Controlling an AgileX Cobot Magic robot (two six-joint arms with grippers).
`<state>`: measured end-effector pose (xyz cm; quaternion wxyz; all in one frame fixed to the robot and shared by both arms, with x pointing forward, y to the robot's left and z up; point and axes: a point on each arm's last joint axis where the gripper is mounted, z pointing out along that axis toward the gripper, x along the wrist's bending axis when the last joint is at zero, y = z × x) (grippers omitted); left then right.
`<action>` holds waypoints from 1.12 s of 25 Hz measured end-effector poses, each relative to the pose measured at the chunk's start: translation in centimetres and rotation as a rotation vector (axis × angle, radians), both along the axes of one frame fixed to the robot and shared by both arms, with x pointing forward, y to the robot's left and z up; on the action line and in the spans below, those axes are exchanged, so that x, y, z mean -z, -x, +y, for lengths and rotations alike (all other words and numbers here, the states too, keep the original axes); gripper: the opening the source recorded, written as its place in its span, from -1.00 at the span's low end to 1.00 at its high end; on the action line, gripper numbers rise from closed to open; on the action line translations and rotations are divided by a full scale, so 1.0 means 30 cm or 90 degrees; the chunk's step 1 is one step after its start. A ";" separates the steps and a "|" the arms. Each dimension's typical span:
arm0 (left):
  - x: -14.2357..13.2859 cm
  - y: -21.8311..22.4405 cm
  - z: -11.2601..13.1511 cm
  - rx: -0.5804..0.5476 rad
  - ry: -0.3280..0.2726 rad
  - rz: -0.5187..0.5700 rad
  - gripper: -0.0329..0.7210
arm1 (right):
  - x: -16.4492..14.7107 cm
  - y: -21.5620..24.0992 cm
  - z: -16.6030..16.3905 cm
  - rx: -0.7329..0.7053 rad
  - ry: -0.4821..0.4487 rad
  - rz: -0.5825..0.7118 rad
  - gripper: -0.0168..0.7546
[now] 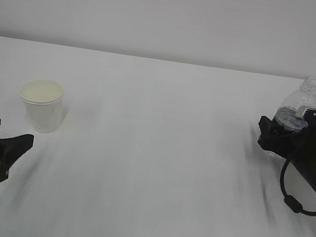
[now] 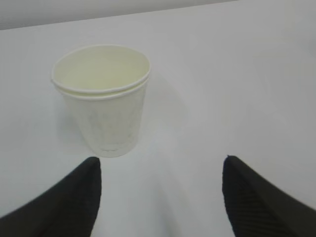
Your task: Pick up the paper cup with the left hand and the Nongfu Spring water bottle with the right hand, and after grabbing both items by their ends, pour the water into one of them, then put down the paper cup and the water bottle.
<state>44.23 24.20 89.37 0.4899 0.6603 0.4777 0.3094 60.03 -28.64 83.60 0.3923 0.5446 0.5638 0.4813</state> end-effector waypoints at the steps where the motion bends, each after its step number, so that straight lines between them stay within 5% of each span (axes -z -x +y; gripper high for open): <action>1: 0.000 0.000 0.000 0.000 0.000 0.000 0.56 | 0.000 -0.003 0.000 0.000 0.000 -0.001 0.60; 9: 0.000 0.000 0.001 -0.001 0.000 0.000 0.56 | 0.001 -0.004 0.000 0.000 0.000 -0.001 0.56; 18: 0.000 0.000 0.001 -0.001 0.000 0.000 0.56 | 0.001 -0.004 0.001 -0.002 0.000 -0.002 0.19; 28: 0.000 -0.001 0.003 -0.008 0.001 0.000 0.56 | -0.020 0.001 0.008 -0.026 0.038 -0.005 0.16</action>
